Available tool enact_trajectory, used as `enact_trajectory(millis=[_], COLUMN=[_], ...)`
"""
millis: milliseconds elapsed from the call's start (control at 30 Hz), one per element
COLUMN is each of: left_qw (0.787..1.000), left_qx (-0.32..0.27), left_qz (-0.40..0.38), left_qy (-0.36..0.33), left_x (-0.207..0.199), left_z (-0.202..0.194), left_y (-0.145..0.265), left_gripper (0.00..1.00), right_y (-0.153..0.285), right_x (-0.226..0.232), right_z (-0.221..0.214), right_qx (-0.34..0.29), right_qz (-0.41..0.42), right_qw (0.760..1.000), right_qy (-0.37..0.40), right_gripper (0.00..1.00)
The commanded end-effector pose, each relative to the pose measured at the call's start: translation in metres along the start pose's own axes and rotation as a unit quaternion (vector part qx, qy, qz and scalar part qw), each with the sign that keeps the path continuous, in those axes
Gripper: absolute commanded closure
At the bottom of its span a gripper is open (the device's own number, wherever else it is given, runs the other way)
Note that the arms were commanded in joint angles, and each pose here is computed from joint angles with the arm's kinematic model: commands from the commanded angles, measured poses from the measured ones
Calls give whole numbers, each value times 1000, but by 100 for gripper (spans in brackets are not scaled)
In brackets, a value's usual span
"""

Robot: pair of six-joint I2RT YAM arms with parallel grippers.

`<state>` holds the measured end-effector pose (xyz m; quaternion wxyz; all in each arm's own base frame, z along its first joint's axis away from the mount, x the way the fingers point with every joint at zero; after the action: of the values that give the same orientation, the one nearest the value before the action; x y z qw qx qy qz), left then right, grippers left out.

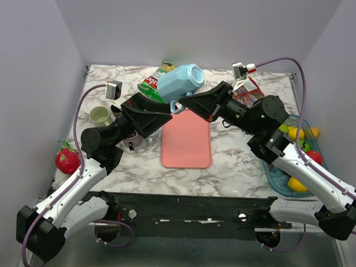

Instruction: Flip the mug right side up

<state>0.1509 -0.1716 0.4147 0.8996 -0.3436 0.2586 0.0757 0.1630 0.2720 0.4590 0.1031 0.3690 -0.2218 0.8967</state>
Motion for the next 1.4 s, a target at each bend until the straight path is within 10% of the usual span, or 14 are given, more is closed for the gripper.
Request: enact_trajectory(millis=[0, 533, 900, 1367], left_qw=[999, 999, 996, 983], left_qx=[-33, -33, -23, -24], left_qz=[-29, -4, -17, -91], left_qy=[-1, 34, 90, 156], left_x=[-15, -2, 6, 8], left_z=[10, 0, -17, -25], left_y=[-14, -28, -17, -22], left_gripper=[18, 31, 1, 1], right_y=[3, 5, 7, 6], right_x=[27, 13, 22, 27], right_z=[7, -2, -1, -4], right_qx=[-13, -9, -9, 3], right_qz=[78, 58, 99, 141], right_qw=[997, 998, 994, 989], right_qy=[25, 24, 36, 43], right_gripper=[99, 99, 99, 99])
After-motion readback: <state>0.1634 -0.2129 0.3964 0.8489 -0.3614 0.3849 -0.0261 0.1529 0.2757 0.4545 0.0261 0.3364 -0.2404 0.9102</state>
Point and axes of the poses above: each gripper's point midway between its finger pads, its own y axis back along the fingers, its own x axis along the line the jaws close on, z = x × y, the point moved 8 cm from there along y, back along the fingers, and after that the axes turned 7 degrees about -y, right-handed, at the moved point
